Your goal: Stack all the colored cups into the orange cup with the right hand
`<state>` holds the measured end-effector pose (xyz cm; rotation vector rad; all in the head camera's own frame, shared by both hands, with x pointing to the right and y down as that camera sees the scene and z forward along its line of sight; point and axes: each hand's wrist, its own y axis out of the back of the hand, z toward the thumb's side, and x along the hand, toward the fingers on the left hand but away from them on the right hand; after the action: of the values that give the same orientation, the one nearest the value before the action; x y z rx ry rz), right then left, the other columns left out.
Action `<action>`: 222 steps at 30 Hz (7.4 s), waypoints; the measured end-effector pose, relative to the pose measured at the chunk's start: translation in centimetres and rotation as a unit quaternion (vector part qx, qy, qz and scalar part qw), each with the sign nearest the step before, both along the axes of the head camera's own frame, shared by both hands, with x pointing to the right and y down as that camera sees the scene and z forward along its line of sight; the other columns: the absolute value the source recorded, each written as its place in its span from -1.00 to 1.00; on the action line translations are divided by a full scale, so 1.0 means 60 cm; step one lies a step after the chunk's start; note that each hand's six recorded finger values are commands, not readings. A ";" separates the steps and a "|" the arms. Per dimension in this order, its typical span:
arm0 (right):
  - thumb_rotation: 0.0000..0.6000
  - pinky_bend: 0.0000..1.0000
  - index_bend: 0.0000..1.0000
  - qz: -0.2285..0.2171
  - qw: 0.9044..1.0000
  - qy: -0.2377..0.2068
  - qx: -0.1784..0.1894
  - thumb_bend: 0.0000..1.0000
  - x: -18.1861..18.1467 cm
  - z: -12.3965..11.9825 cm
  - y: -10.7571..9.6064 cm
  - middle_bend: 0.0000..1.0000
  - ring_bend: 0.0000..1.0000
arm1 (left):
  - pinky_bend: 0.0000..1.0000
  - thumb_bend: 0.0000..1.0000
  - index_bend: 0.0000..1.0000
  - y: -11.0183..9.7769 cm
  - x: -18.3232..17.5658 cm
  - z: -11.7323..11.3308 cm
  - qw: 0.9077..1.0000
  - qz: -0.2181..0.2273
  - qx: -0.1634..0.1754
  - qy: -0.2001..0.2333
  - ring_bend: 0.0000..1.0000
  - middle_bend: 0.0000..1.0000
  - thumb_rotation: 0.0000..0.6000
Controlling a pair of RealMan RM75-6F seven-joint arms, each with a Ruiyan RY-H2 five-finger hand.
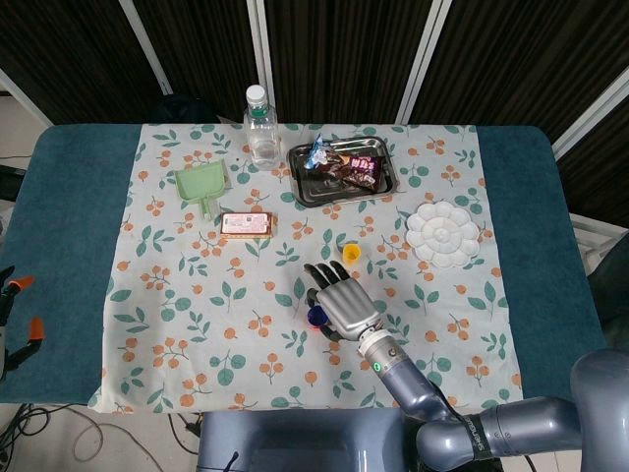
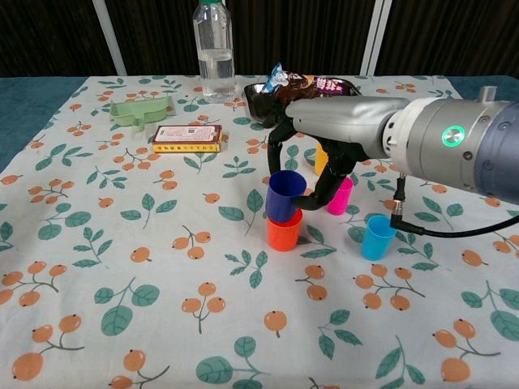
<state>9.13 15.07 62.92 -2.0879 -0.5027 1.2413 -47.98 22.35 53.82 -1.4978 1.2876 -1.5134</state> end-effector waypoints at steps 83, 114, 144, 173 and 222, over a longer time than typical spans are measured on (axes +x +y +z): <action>1.00 -1.00 -0.55 0.103 0.989 0.107 -0.020 -0.21 0.074 0.129 -0.184 -1.00 -1.00 | -0.90 -0.07 -0.56 0.001 -0.012 0.003 1.000 -0.006 -0.004 -0.016 -1.00 -0.88 1.00; 1.00 -0.96 -0.13 0.114 0.987 0.113 -0.023 -0.21 0.091 0.157 -0.176 -1.00 -1.00 | -0.90 -0.07 -0.55 0.004 -0.014 0.005 1.000 -0.005 -0.009 -0.022 -1.00 -0.88 1.00; 1.00 -0.95 -0.03 0.077 0.995 0.064 -0.007 -0.21 0.069 0.052 -0.171 -1.00 -1.00 | -0.90 -0.07 -0.55 0.003 -0.010 0.004 1.000 -0.004 -0.009 -0.017 -1.00 -0.88 1.00; 1.00 -0.92 -0.03 0.001 1.000 0.004 0.015 -0.21 0.043 -0.030 -0.001 -1.00 -1.00 | -0.90 -0.07 -0.55 0.003 -0.007 0.004 1.000 -0.002 -0.009 -0.014 -1.00 -0.88 1.00; 1.00 -0.91 -0.80 0.011 1.000 0.016 -0.004 -0.21 0.029 0.016 0.008 -1.00 -1.00 | -0.90 -0.07 -0.55 0.004 -0.008 0.005 1.000 -0.001 -0.011 -0.017 -1.00 -0.88 1.00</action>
<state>10.86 15.54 63.87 -2.0699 -0.5090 1.2897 -48.49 22.57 54.12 -1.4777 1.2576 -1.5530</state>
